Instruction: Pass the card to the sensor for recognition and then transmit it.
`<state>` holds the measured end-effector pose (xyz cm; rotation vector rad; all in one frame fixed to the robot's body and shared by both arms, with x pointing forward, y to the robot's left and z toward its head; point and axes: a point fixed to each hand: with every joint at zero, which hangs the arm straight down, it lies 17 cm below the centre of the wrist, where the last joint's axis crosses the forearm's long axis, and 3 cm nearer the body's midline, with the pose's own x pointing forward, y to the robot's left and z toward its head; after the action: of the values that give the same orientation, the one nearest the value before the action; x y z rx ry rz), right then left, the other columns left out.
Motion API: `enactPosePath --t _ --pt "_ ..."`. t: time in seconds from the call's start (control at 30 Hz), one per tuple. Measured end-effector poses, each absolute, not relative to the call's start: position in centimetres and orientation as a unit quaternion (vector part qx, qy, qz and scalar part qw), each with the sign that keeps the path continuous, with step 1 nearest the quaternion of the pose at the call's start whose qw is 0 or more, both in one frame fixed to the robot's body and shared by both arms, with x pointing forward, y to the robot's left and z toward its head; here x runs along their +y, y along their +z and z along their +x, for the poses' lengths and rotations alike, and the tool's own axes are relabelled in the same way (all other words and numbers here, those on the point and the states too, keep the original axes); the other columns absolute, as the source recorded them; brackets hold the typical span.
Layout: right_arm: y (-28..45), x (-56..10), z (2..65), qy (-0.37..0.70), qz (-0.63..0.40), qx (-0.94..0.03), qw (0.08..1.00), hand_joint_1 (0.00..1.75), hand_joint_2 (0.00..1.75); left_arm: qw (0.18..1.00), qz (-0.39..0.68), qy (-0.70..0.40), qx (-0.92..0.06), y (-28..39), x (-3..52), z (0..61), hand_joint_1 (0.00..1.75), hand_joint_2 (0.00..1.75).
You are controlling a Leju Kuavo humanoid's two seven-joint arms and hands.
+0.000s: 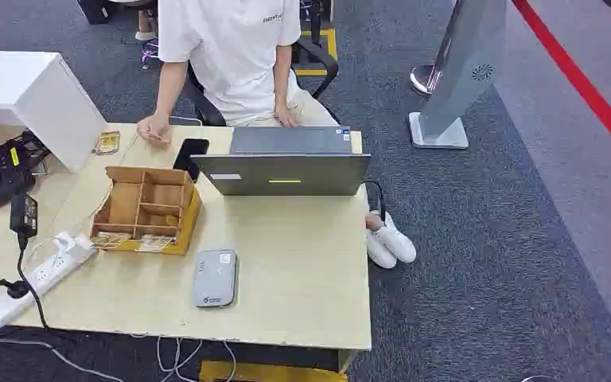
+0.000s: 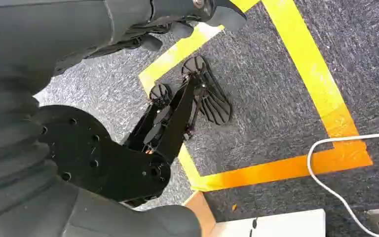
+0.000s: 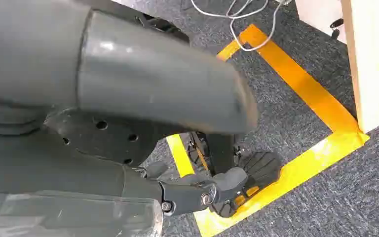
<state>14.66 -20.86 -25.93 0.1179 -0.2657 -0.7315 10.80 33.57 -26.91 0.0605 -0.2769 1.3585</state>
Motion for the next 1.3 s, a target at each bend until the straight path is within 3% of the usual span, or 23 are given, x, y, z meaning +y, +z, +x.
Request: enactPosePath --t 0.23,0.27,0.47,0.5,0.67,0.7,0.9,0.93,0.97,1.13,1.17,1.3 --pt "-26.1 -21.0 13.9 -0.338 0.054 -0.128 0.931 0.00 1.75 0.793 0.030 0.594 -0.131 -26.9 33.6 10.7 0.00 1.75" --pt "-26.2 -21.1 13.7 -0.333 0.052 -0.128 0.933 0.00 0.00 0.799 0.031 0.586 -0.131 -26.9 33.6 10.6 0.00 1.75" --pt "-26.5 -22.1 12.4 -0.291 0.039 -0.129 0.947 0.00 0.00 0.845 0.036 0.516 -0.136 -27.0 33.5 10.3 0.00 1.75" --pt "-26.6 -22.3 12.2 -0.285 0.038 -0.129 0.949 0.00 0.00 0.851 0.036 0.505 -0.136 -27.0 33.5 10.2 0.00 0.00" --pt "-26.8 -23.1 11.2 -0.248 0.029 -0.131 0.959 0.00 0.00 0.886 0.037 0.442 -0.137 -27.1 32.9 9.9 0.00 0.00" --pt "-26.8 -23.2 11.0 -0.241 0.027 -0.131 0.961 0.00 1.75 0.892 0.037 0.428 -0.137 -27.1 32.9 9.8 0.00 1.75" --pt "-26.8 -23.0 11.0 -0.208 0.029 -0.140 0.967 0.00 1.75 0.911 0.034 0.388 -0.139 -27.1 32.3 9.7 0.00 1.75" --pt "-26.7 -22.8 11.3 -0.206 0.032 -0.144 0.967 0.00 0.00 0.910 0.034 0.389 -0.140 -27.1 32.2 9.8 0.00 1.75" --pt "-26.6 -22.6 11.6 -0.205 0.035 -0.148 0.967 0.00 0.00 0.909 0.033 0.390 -0.142 -27.1 32.3 9.9 0.00 0.00" --pt "-26.1 -21.6 13.0 -0.198 0.049 -0.169 0.964 0.00 0.00 0.903 0.030 0.401 -0.155 -26.9 32.3 10.4 0.00 0.00" --pt "-26.0 -21.3 13.2 -0.196 0.052 -0.172 0.964 0.00 0.00 0.901 0.029 0.403 -0.159 -26.9 32.3 10.6 0.00 1.75" --pt "-25.7 -20.5 13.8 -0.194 0.062 -0.182 0.962 0.00 0.00 0.889 0.029 0.419 -0.180 -26.5 32.9 11.5 0.00 1.75"
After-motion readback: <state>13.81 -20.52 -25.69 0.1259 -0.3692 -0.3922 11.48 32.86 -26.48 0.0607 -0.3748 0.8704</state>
